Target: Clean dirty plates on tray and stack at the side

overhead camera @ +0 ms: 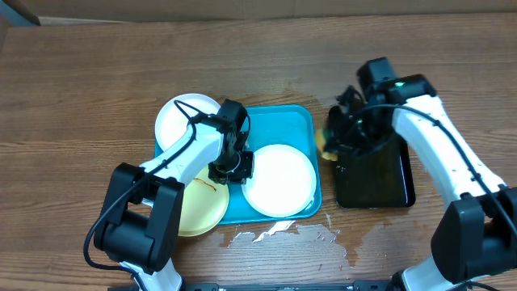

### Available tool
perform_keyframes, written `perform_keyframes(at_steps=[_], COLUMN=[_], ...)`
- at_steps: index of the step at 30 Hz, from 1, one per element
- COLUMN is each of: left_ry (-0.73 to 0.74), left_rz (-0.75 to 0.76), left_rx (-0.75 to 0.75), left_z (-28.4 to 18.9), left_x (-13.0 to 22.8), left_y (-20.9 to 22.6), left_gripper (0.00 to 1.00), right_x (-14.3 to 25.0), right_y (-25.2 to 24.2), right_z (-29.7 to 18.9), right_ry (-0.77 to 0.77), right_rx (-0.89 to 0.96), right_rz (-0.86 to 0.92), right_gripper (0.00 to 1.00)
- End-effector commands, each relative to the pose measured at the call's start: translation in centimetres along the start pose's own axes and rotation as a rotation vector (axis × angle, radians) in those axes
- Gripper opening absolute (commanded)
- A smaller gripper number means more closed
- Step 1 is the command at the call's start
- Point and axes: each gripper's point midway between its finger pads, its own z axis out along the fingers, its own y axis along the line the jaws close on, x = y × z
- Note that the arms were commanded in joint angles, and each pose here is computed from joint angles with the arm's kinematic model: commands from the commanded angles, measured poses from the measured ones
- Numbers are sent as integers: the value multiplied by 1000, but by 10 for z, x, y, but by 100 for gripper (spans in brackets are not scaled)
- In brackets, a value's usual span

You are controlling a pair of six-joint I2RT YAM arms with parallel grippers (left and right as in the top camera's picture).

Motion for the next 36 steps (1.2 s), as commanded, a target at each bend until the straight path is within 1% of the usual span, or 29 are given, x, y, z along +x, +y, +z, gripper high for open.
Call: perform_keyframes(at_steps=[1, 5, 10, 17, 33, 36], left_ry=[-34, -53, -75, -95, -184, -201], left_rz=[3, 3, 6, 7, 3, 5], left_rx=[-23, -68, -92, -114, -82, -75], left_z=[-20, -40, -59, -69, -104, -109], left_x=[-17, -24, -31, -36, -57, -61], left_y=[-5, -4, -6, -5, -22, -25], left_gripper=[4, 4, 4, 4, 4, 4], right_x=[-7, -9, -8, -10, -7, -5], right_y=[-14, -39, -51, -68, -83, -89], right_z=[-21, -28, -34, -41, -44, -43], right_ry=[-66, -80, -77, -92, -89, -87], right_rx=[52, 140, 153, 185, 195, 222], right_rz=[11, 70, 109, 173, 248, 260], right_gripper=[4, 4, 4, 4, 5, 5])
